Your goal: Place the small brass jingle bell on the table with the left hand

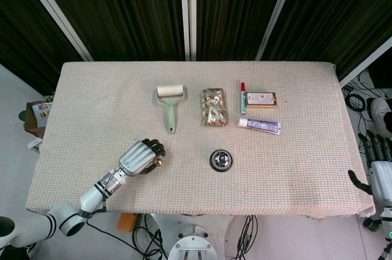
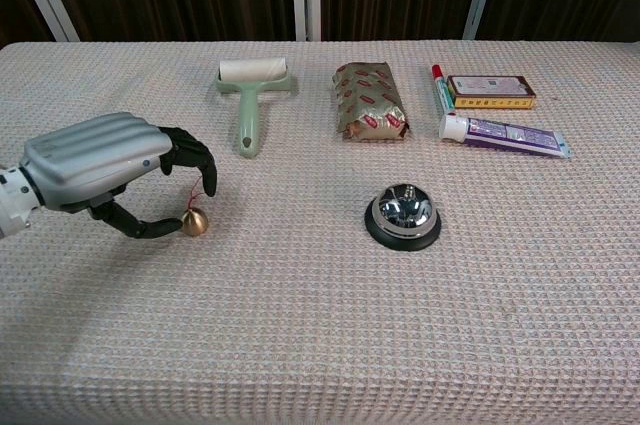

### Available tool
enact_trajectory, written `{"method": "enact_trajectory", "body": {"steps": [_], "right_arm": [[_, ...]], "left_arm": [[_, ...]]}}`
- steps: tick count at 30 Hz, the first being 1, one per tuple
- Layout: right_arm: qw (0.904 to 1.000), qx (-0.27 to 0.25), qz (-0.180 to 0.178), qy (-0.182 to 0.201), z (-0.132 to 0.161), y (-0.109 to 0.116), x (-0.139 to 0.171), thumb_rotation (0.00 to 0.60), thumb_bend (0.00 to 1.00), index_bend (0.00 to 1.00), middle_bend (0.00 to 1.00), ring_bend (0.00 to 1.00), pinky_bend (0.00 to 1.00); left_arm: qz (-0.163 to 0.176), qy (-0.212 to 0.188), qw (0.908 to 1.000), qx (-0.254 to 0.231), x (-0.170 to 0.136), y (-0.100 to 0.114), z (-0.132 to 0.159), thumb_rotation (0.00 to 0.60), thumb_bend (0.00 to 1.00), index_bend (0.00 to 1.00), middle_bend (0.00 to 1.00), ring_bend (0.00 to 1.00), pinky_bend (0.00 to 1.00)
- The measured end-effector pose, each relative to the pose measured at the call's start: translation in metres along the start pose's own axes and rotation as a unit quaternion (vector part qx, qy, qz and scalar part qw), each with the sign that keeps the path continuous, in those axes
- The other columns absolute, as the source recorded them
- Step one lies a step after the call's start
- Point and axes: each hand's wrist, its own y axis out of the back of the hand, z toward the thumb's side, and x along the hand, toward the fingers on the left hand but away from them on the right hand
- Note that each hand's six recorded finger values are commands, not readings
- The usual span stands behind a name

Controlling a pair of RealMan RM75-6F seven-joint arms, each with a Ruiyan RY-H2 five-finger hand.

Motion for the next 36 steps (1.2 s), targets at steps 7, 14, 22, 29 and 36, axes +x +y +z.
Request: {"method": "enact_trajectory", "body": {"steps": [7,14,22,29,36], "right_arm": [[1.0000,-0.003,0.003,-0.003,-0.0006,-0.0024,0.0003,0.600,0.18,0.00,0.00,0.00,0.00],[1.0000,-0.006,0.000,-0.005,-0.0012,-0.0006,0.0010,0.600,0.18,0.00,0.00,0.00,0.00],[0.9999,-0.009,0.003,-0.007,-0.0022,-0.0027,0.0001,0.600,0.18,0.00,0.00,0.00,0.00],[0.9999,-0.011,0.006,-0.011,-0.0036,-0.0050,-0.0003,0.600,0.18,0.00,0.00,0.00,0.00],[0.9998,-0.010,0.008,-0.014,-0.0052,-0.0060,-0.0004,0.600,0.18,0.00,0.00,0.00,0.00]], "left_arm": [[0.004,0.000,1.0000,0.005,-0.0007,0.0037,-0.0007,0.600,0.32,0.41,0.33,0.27,0.41],[0.000,0.000,1.0000,0.009,0.0005,0.0034,-0.0005,0.600,0.32,0.43,0.33,0.27,0.41],[0.002,-0.003,0.9999,0.012,0.0017,0.0056,-0.0009,0.600,0.32,0.47,0.33,0.26,0.41],[-0.005,-0.002,0.9998,0.017,0.0015,0.0008,-0.0026,0.600,0.33,0.48,0.33,0.27,0.41],[0.001,-0.007,0.9998,0.018,0.0023,0.0013,-0.0005,0.600,0.33,0.50,0.33,0.27,0.42]]}}
